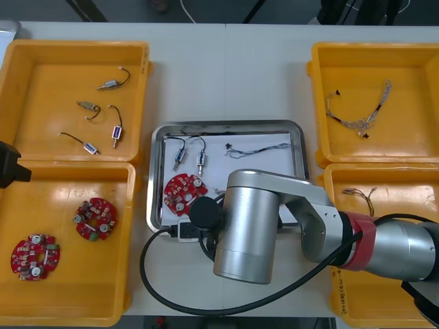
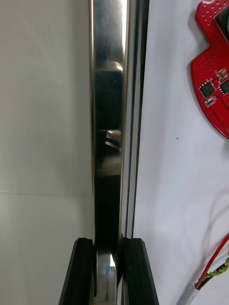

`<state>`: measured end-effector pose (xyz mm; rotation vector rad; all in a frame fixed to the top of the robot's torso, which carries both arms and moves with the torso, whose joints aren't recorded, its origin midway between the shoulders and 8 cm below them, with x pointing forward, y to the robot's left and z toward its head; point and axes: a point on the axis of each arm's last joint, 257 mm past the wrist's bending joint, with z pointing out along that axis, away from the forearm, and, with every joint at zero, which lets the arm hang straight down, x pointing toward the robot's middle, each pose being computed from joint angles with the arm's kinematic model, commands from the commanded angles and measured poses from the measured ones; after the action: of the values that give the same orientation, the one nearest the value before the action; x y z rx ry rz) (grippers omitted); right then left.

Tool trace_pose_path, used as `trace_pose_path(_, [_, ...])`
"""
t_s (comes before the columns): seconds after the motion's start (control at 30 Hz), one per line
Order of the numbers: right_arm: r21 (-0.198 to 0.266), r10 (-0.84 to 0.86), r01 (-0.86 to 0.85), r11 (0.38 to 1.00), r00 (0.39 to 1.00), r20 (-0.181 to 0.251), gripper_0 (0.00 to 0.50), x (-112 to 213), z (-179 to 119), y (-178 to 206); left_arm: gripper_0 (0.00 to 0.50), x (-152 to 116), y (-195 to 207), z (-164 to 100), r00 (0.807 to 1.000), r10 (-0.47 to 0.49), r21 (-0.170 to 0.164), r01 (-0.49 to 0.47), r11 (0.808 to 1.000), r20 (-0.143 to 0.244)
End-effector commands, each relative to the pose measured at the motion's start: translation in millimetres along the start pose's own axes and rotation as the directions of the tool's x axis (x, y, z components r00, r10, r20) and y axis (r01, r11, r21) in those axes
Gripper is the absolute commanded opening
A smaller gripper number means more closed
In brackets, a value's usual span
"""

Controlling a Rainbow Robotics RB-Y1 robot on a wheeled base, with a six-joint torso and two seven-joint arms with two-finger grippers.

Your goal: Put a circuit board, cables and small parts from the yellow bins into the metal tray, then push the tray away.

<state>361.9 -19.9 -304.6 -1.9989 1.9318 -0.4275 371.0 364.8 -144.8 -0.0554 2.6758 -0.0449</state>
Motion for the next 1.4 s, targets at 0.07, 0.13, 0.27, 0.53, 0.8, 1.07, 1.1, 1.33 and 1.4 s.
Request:
trace_pose_path(0.07, [0.038, -0.045, 0.045, 0.998, 0.999, 0.0, 0.0, 1, -10, -20, 0.5, -5, 17, -16, 0.995, 0.092, -0.062, -0.09, 0.994, 0.026])
trace_pose_path(0.13, [0.041, -0.049, 0.049, 0.998, 0.999, -0.004, 0.0, 3, -12, -24, 0.5, -5, 17, -16, 0.995, 0.092, -0.062, -0.09, 0.994, 0.026])
trace_pose_path(0.27, [0.055, -0.048, 0.049, 0.997, 0.999, -0.018, 0.0, 9, -15, -35, 0.5, -5, 17, -16, 0.995, 0.092, -0.062, -0.09, 0.994, 0.026])
trace_pose_path(0.53, [0.066, -0.018, 0.022, 0.998, 0.998, -0.068, 0.0, 14, -10, -63, 0.5, -5, 17, -16, 0.995, 0.092, -0.062, -0.09, 0.994, 0.026])
trace_pose_path(0.8, [0.084, -0.005, 0.011, 0.996, 0.997, -0.071, 0.0, 7, -13, -78, 0.5, -5, 17, -16, 0.995, 0.092, -0.062, -0.09, 0.994, 0.026])
trace_pose_path(1.07, [0.101, -0.013, 0.02, 0.995, 0.998, -0.069, 0.0, 3, -18, -86, 0.5, -5, 17, -16, 0.995, 0.092, -0.062, -0.09, 0.994, 0.026])
trace_pose_path(1.1, [0.102, -0.013, 0.02, 0.995, 0.998, -0.069, 0.0, 3, -18, -87, 0.5, -5, 17, -16, 0.995, 0.092, -0.062, -0.09, 0.994, 0.026])
trace_pose_path(1.33, [0.116, -0.014, 0.023, 0.993, 0.997, -0.078, 0.0, 0, -20, -99, 0.5, -5, 17, -16, 0.995, 0.092, -0.062, -0.09, 0.994, 0.026])
trace_pose_path(1.4, [0.122, -0.012, 0.022, 0.992, 0.997, -0.083, 0.0, -1, -20, -104, 0.5, -5, 17, -16, 0.995, 0.092, -0.062, -0.09, 0.994, 0.026])
